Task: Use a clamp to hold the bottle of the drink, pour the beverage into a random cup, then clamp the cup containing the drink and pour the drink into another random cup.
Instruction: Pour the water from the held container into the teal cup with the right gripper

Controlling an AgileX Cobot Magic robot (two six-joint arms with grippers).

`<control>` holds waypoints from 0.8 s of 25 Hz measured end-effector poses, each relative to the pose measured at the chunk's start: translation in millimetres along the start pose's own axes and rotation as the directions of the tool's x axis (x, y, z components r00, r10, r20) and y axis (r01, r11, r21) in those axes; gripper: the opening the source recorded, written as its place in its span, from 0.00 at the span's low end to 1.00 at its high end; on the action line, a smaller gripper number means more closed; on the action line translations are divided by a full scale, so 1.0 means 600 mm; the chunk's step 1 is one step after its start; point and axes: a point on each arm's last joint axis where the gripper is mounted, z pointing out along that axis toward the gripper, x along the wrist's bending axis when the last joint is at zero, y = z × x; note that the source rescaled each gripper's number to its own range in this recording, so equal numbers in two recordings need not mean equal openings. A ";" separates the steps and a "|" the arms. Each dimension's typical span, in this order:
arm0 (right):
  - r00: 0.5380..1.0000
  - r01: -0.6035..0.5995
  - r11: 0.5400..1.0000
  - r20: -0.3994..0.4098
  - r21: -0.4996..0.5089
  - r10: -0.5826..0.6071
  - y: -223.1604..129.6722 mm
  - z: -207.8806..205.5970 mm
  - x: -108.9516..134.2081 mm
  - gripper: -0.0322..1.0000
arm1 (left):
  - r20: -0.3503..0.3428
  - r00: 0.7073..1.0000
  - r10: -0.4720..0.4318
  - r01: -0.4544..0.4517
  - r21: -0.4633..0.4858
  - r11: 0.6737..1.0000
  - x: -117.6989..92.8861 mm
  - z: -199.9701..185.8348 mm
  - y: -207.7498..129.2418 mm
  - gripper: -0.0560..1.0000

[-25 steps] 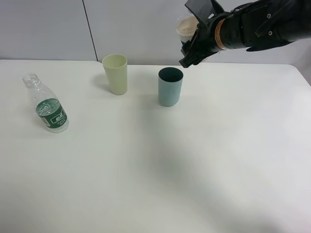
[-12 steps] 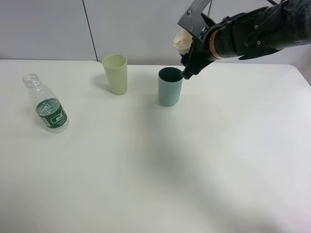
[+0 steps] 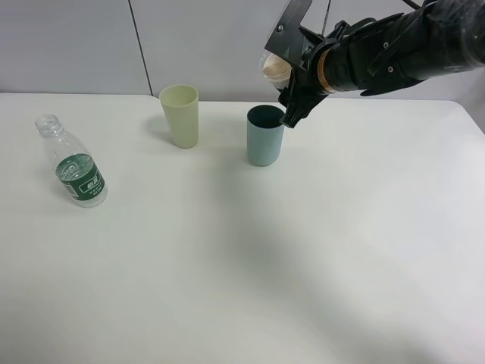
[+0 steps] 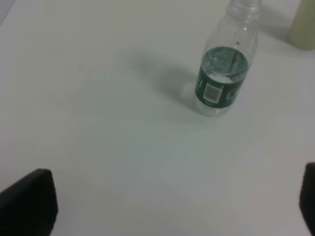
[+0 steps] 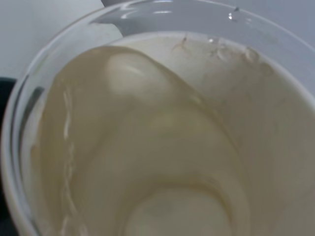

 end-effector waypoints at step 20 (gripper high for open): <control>0.964 0.259 0.964 0.038 0.060 -0.262 -0.005 -0.001 -0.006 0.03 | 0.000 1.000 0.000 0.000 0.000 1.000 0.000 0.000 0.000 1.00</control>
